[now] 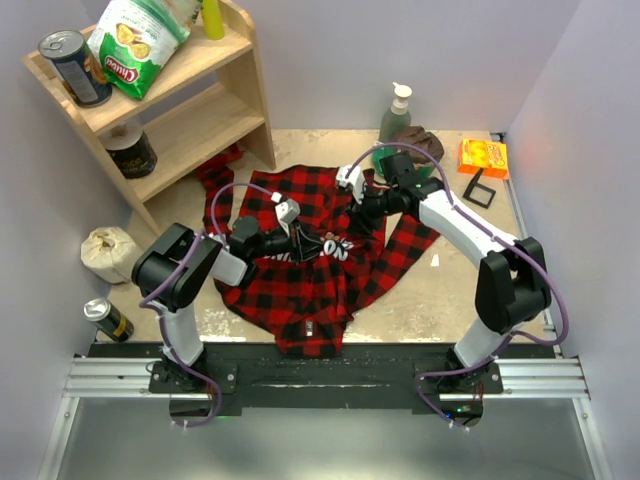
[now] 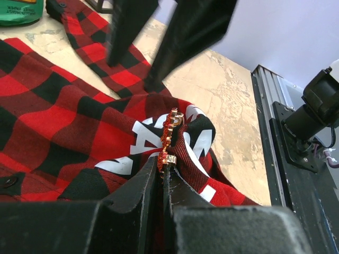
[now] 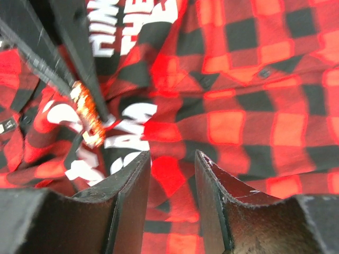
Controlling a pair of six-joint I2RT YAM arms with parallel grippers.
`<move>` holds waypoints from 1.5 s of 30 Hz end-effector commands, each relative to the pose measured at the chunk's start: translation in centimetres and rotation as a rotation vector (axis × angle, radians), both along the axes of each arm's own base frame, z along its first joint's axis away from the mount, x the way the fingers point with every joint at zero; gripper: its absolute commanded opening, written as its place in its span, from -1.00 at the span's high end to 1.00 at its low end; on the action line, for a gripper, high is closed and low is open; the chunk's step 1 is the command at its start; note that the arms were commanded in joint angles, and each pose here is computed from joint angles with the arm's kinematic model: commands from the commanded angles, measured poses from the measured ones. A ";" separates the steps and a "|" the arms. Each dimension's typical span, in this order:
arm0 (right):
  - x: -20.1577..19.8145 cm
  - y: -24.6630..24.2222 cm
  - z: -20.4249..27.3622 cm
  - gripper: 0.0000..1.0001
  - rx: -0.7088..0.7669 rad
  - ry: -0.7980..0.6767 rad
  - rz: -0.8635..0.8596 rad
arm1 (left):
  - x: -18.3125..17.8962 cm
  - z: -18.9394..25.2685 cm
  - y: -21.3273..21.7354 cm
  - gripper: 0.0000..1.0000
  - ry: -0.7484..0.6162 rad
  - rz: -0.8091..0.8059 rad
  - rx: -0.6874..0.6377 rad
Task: Remove the brooch from the garment
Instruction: Remove the brooch from the clothes.
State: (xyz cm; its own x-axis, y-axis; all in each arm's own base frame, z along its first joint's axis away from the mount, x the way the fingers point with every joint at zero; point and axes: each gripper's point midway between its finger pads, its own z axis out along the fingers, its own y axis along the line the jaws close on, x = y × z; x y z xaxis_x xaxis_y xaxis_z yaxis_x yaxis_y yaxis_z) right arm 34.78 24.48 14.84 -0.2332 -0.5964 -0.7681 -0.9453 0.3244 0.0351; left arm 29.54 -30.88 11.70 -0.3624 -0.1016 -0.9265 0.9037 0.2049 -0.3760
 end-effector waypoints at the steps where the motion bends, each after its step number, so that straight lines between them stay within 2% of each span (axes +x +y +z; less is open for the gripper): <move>1: -1.6 -0.1 1.1 0.17 0.010 -0.029 -0.017 | 1.7 5.5 0.2 1.00 -0.217 0.037 -0.125; 9: -3.4 0.2 0.1 0.19 0.005 -0.021 -0.022 | 2.7 5.9 -0.1 1.00 -0.189 0.048 -0.141; 24: -5.1 5.9 -3.0 0.27 0.013 0.070 0.064 | 3.7 4.4 -0.6 1.00 -0.173 0.061 -0.145; 35: -5.6 7.9 -4.1 0.29 0.023 0.104 0.091 | 1.9 3.1 -0.8 1.00 -0.168 -0.019 -0.245; 45: -6.4 7.7 -3.2 0.30 0.021 0.096 0.105 | 1.6 3.8 -0.8 1.00 -0.199 -0.036 -0.246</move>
State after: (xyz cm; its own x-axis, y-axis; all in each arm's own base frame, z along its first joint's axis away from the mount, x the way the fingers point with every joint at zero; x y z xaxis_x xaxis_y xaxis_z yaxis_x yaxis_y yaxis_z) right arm 28.52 30.46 7.49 -0.3184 -0.6604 -0.6800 -0.9448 0.2800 0.1704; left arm 30.75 -31.15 4.39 -0.6602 -0.0949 -0.7451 0.7121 0.2365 -0.6611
